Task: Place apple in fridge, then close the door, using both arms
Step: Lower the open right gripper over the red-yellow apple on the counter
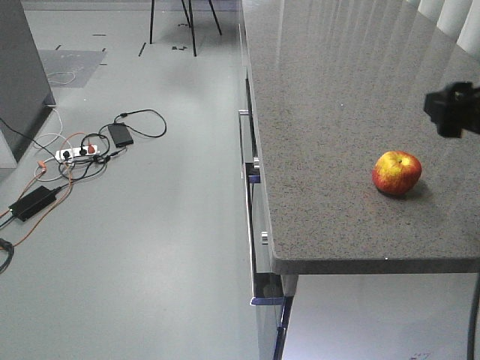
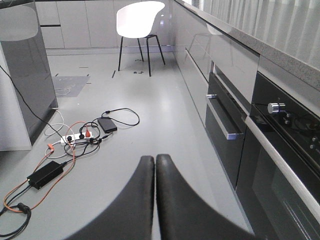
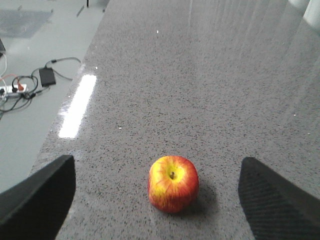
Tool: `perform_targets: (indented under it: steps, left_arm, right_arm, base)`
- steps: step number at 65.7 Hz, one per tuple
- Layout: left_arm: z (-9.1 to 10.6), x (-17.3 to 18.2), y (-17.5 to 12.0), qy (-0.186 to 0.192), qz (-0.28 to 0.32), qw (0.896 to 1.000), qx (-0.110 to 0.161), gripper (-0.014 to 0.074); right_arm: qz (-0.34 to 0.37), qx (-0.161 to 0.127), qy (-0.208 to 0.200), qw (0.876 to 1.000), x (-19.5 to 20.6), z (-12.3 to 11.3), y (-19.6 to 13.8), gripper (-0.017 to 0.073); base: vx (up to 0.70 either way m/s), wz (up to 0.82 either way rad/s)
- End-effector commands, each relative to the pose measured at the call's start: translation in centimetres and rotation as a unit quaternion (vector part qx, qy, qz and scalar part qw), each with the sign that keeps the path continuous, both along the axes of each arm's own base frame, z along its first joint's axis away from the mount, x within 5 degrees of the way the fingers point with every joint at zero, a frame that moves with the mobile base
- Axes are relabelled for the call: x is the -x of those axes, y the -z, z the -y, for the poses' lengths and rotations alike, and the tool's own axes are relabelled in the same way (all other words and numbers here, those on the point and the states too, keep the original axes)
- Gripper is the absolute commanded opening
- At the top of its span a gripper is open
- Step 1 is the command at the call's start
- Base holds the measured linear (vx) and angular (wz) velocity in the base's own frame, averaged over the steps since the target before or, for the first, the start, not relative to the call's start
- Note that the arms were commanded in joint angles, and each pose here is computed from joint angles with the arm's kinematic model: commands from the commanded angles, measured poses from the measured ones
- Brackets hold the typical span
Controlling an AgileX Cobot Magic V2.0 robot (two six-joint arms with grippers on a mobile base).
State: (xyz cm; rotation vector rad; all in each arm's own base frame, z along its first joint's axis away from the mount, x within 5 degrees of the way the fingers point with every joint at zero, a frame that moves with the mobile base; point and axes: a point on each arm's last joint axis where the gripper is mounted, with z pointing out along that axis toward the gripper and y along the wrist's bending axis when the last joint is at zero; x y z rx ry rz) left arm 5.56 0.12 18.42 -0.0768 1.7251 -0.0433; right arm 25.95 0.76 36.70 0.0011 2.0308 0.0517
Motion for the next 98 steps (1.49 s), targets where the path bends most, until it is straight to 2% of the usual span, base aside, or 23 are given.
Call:
perform_targets:
  steps: [1, 20, 27, 33, 40, 49, 55, 98]
  left_arm:
    - [0.1, 0.0, -0.1, 0.005, 0.034, 0.999, 0.006, -0.0006]
    - [0.1, 0.0, -0.1, 0.005, 0.034, 0.999, 0.006, -0.0006]
    - [0.1, 0.0, -0.1, 0.005, 0.034, 0.999, 0.006, -0.0006]
    - [0.1, 0.0, -0.1, 0.005, 0.034, 0.999, 0.006, -0.0006]
    - [0.1, 0.0, -0.1, 0.005, 0.034, 0.999, 0.006, -0.0006]
    - [0.1, 0.0, -0.1, 0.005, 0.034, 0.999, 0.006, -0.0006]
    - [0.1, 0.0, -0.1, 0.005, 0.034, 0.999, 0.006, -0.0006]
    - [0.1, 0.0, -0.1, 0.005, 0.034, 0.999, 0.006, -0.0006]
  right_arm:
    - [0.034, -0.002, 0.000, 0.999, -1.9, -0.1, -2.4, 0.0620]
    - [-0.054, 0.002, -0.002, 0.999, -8.5, -0.2, -1.0, 0.0610]
    - [-0.079, 0.002, 0.005, 0.997, -10.1, 0.3, -0.1, 0.0606]
    - [-0.096, -0.012, 0.022, 0.995, -11.1, 1.5, 0.7, 0.0601]
    - [-0.115, -0.020, 0.031, 0.993, -11.8, 2.5, 1.8, 0.0596]
    - [-0.140, 0.002, 0.012, 0.990, -12.5, 2.5, 3.4, 0.0593]
    - [-0.154, -0.008, 0.011, 0.988, -13.0, 2.4, 4.4, 0.0593]
    - [-0.229, -0.013, 0.009, 0.973, -14.4, 2.4, 8.5, 0.0592]
  base:
    - [0.00, 0.00]
    - [0.00, 0.00]
    - [0.00, 0.00]
    - [0.00, 0.00]
    - [0.00, 0.00]
    - [0.00, 0.00]
    - [0.00, 0.00]
    - [0.00, 0.00]
